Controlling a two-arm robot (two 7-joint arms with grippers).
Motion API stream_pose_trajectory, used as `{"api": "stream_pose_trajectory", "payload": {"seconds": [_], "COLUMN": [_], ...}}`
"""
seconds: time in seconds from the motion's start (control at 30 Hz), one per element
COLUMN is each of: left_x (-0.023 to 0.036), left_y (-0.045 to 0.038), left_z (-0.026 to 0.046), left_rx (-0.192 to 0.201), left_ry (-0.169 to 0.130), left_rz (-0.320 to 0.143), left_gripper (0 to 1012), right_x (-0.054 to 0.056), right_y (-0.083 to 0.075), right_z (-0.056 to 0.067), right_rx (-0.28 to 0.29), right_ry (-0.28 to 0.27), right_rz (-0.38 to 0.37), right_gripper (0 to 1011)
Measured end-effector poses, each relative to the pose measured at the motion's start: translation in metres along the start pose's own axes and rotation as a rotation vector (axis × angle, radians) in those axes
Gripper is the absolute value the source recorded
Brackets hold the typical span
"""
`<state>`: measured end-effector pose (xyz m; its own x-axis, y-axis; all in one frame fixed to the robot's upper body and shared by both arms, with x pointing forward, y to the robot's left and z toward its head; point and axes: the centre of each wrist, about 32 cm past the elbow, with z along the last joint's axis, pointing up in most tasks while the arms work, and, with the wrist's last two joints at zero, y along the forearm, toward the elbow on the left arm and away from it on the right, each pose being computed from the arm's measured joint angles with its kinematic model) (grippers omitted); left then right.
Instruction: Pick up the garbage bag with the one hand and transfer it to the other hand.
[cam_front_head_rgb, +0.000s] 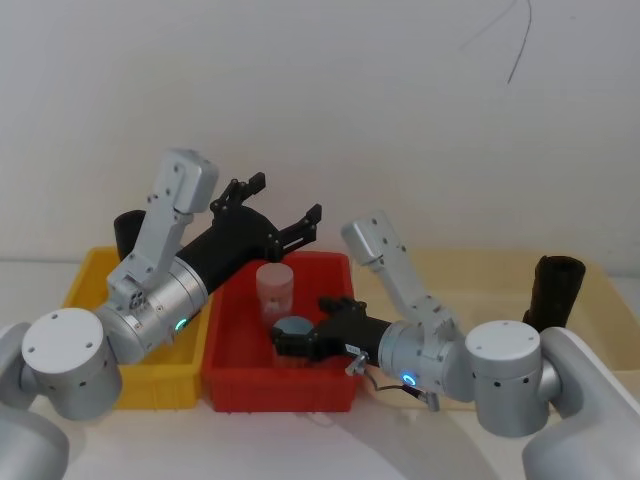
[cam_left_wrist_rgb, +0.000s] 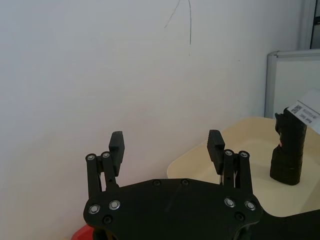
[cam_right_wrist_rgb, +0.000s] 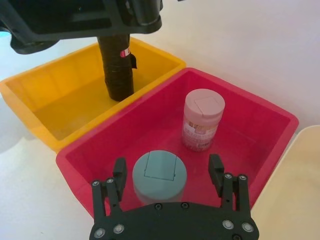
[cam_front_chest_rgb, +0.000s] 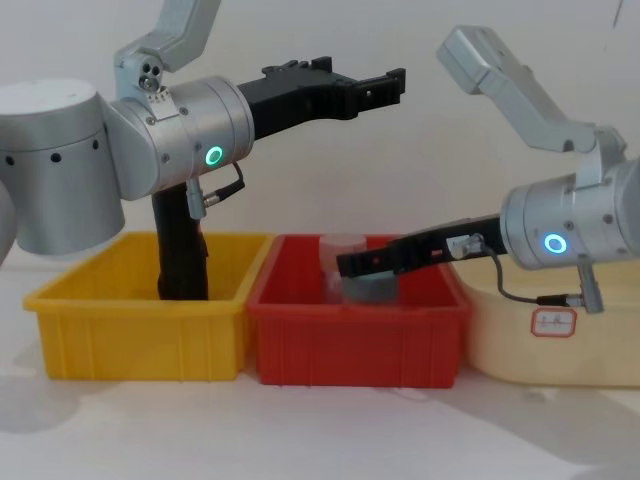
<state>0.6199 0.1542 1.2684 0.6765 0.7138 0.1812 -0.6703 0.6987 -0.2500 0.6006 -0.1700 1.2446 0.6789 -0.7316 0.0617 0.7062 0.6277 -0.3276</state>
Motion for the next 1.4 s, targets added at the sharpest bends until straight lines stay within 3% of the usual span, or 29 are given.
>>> {"api": "stream_pose_trajectory", "payload": {"seconds": [1.03,1.23,1.4], "left_x": [0.0001,0.0001,0.0001], "left_y": [0.0000,0.0001,0.0001], "left_z": [0.0000,0.0000,0.0000], "left_rx": [0.000,0.000,0.000], "left_ry": [0.000,0.000,0.000], "left_rz": [0.000,0.000,0.000], "left_gripper": [1002,1002,1001], "right_x": [0.000,-0.001,-0.002], "right_y": [0.012,0.013,0.013], "right_z": [0.003,0.004,0.004], "right_rx": [-0.077,-0.087,-0.090], "right_ry": [-0.025,-0.030,-0.032], "right_rz": [0.012,0.010,0.007], "right_gripper": [1000,908,738]}}
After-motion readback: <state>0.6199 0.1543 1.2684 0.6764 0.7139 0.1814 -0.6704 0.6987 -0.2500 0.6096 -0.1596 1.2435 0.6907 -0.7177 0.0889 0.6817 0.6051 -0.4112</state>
